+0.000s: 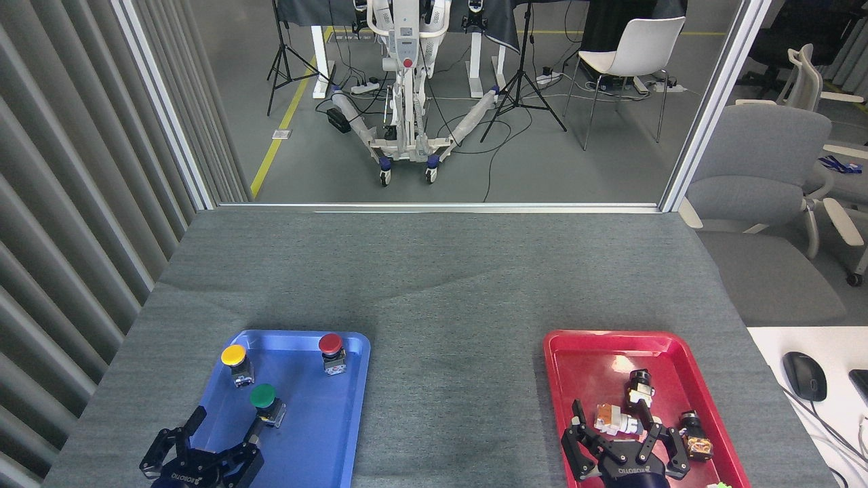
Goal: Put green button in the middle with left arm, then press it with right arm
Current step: 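Lower the left gripper onto the green button and grasp it, then carry the green button off the blue tray and set it on the table center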
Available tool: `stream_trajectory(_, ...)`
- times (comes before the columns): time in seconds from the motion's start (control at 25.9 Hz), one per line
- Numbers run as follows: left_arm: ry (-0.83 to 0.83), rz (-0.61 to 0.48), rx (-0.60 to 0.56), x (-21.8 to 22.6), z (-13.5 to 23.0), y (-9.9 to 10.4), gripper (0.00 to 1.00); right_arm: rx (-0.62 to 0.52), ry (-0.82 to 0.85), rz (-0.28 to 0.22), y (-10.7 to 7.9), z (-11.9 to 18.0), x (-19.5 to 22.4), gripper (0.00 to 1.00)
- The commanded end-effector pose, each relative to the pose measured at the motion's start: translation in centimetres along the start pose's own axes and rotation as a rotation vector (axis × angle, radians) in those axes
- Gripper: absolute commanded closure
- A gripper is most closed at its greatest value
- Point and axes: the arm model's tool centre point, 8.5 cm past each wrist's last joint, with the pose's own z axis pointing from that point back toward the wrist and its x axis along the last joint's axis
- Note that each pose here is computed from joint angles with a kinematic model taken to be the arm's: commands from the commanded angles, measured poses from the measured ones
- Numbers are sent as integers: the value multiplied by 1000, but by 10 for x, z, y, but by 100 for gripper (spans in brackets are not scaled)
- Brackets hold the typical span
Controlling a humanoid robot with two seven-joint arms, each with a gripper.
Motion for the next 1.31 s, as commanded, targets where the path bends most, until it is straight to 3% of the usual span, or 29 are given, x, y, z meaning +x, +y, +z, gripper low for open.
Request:
stream_trajectory(0.0,-13,-12,-63,-2,-9,-13,0,-2,2,-2,0,1,0,0)
stream_trajectory(0.23,-28,2,-115,-6,-19,-26,0,-3,1,-2,0,0,0,0)
stream_trajectory(0.46,-49,-7,-110,-3,-42,-18,1,-7,5,1,-2,-2,-2,0)
stream_trajectory(0.66,-54,-4,-133,-2,-49,-24,1,-5,2,-5,0,0,0,0)
stream_trajectory(0.73,-41,-1,-144,-6,-51,-27,1,-2,-9,18,0,1,-3,0)
stream_trajectory(0.81,-33,3,-148,-7,-54,-28,11,1,0,39,1,3,-6,0)
stream_trajectory(1.12,-22,11,-168,-9,-54,-34,52,0,-27,9,2,3,3,0)
stream_trajectory(1.27,-43,-1,-151,-11,-50,-31,89,-1,-25,1,3,3,8,0)
